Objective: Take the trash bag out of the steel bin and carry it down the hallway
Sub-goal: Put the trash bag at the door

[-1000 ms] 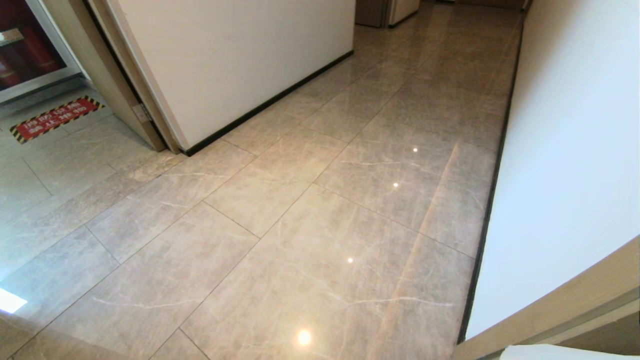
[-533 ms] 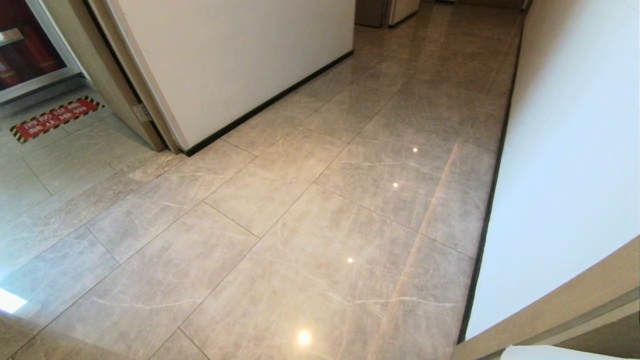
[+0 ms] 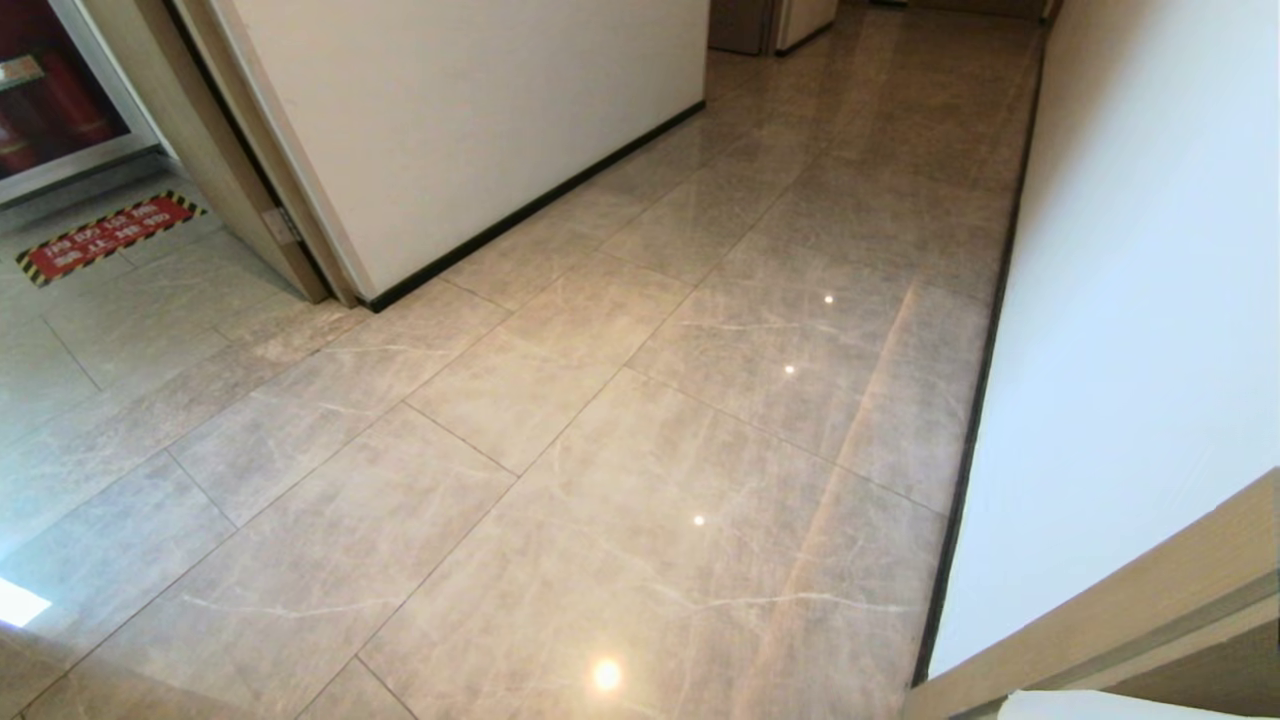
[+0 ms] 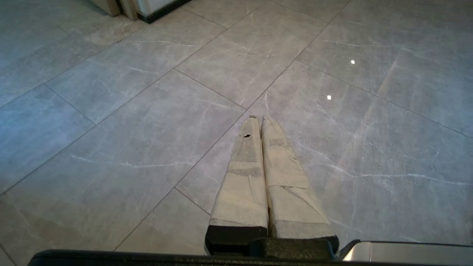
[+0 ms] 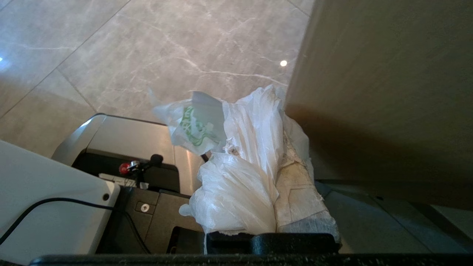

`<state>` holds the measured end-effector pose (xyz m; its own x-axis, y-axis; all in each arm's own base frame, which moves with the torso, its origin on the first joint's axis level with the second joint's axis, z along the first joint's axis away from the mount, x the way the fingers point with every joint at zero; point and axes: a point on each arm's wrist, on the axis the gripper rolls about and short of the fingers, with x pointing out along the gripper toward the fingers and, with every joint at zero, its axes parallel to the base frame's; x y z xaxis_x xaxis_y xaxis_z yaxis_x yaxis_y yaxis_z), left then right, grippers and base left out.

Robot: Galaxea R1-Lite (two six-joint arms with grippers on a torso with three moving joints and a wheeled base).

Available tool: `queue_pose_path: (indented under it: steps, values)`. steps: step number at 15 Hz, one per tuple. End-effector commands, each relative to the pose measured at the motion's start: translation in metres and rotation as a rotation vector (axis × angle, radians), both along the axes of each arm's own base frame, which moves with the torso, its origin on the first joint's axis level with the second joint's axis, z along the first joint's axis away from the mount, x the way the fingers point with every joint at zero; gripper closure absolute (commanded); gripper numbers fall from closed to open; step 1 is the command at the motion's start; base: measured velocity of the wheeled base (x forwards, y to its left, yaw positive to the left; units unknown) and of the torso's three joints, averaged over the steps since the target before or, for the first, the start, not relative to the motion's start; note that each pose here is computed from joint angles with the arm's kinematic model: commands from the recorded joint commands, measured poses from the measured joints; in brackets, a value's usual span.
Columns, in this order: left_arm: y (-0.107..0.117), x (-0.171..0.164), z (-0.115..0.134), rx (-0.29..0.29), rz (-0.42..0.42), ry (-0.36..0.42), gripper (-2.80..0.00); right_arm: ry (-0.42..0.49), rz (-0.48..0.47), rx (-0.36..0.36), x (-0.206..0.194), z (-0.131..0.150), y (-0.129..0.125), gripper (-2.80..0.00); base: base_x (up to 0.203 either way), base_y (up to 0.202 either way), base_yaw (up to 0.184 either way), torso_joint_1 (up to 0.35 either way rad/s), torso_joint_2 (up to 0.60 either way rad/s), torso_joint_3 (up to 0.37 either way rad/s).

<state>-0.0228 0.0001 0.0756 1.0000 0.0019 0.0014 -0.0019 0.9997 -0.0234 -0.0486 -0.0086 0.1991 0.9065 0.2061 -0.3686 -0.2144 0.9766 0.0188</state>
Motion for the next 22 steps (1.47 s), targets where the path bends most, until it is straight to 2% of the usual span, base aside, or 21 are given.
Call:
queue_pose_path:
  steps: [1, 17, 22]
  values:
    - [0.0000, 0.0000, -0.0002, -0.001, 0.001, -0.001, 0.00, 0.004, 0.002, -0.003, 0.0002, -0.0001, 0.0000, 0.00, 0.000, 0.000, 0.000, 0.000, 0.00, 0.000]
    - [0.0000, 0.0001, -0.0002, -0.001, 0.001, -0.001, 0.00, 0.007, -0.003, -0.004, -0.0004, -0.0028, -0.0002, 0.00, 0.000, 0.003, 0.000, 0.000, 0.00, 0.000]
    - [0.0000, 0.0001, -0.0001, -0.001, 0.001, 0.000, 0.00, 0.010, -0.003, -0.005, -0.0001, -0.0041, -0.0001, 0.00, -0.002, 0.154, 0.000, 0.001, 0.00, 0.003]
